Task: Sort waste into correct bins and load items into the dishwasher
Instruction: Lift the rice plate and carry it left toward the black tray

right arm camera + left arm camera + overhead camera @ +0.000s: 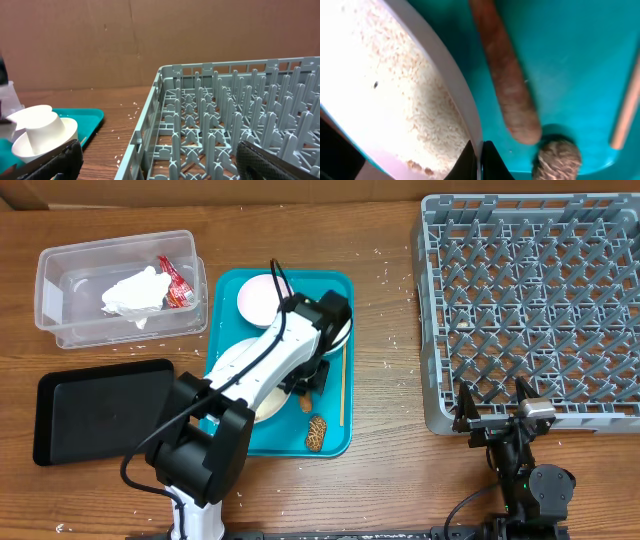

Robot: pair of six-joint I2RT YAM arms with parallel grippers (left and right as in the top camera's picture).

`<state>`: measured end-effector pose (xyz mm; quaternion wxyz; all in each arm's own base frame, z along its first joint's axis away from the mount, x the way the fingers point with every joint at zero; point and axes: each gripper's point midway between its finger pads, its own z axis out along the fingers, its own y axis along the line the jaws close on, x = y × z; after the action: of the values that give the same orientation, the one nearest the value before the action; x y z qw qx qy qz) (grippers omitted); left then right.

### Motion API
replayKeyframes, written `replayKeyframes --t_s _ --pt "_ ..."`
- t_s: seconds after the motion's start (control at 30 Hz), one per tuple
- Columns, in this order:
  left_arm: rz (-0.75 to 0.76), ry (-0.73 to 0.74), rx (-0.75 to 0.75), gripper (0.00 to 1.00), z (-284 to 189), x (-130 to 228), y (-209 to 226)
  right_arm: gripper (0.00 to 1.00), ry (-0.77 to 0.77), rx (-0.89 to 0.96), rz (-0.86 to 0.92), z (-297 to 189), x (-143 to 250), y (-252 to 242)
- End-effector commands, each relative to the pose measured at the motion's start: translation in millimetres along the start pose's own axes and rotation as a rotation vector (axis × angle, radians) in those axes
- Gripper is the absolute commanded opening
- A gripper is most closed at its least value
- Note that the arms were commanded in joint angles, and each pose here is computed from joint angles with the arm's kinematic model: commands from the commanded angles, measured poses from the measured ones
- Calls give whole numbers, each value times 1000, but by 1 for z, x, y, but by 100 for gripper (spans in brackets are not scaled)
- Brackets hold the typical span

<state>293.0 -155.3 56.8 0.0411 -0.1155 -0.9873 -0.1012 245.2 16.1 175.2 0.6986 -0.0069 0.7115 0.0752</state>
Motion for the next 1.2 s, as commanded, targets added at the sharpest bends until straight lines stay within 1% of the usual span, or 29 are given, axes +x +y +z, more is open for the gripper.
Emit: replayKeyframes --t_s 0.0,0.17,0.4,0.77,0.97,1.17 --pt "-31 -45 -12 4 -19 -12 3 100 4 16 -2 0 4 -4" --pt "-117 -47 -114 4 -40 -9 25 100 4 16 -2 1 4 -3" --pt "-193 -35 -132 4 -57 -6 42 100 4 16 -2 0 4 -4" --pt "-378 23 -139 4 -56 -2 103 100 4 16 -2 0 4 -4" --pt "-516 1 -60 4 -67 3 139 100 4 16 -2 1 4 -3" --pt "-595 -70 81 4 -81 3 168 100 4 16 -2 1 4 -3"
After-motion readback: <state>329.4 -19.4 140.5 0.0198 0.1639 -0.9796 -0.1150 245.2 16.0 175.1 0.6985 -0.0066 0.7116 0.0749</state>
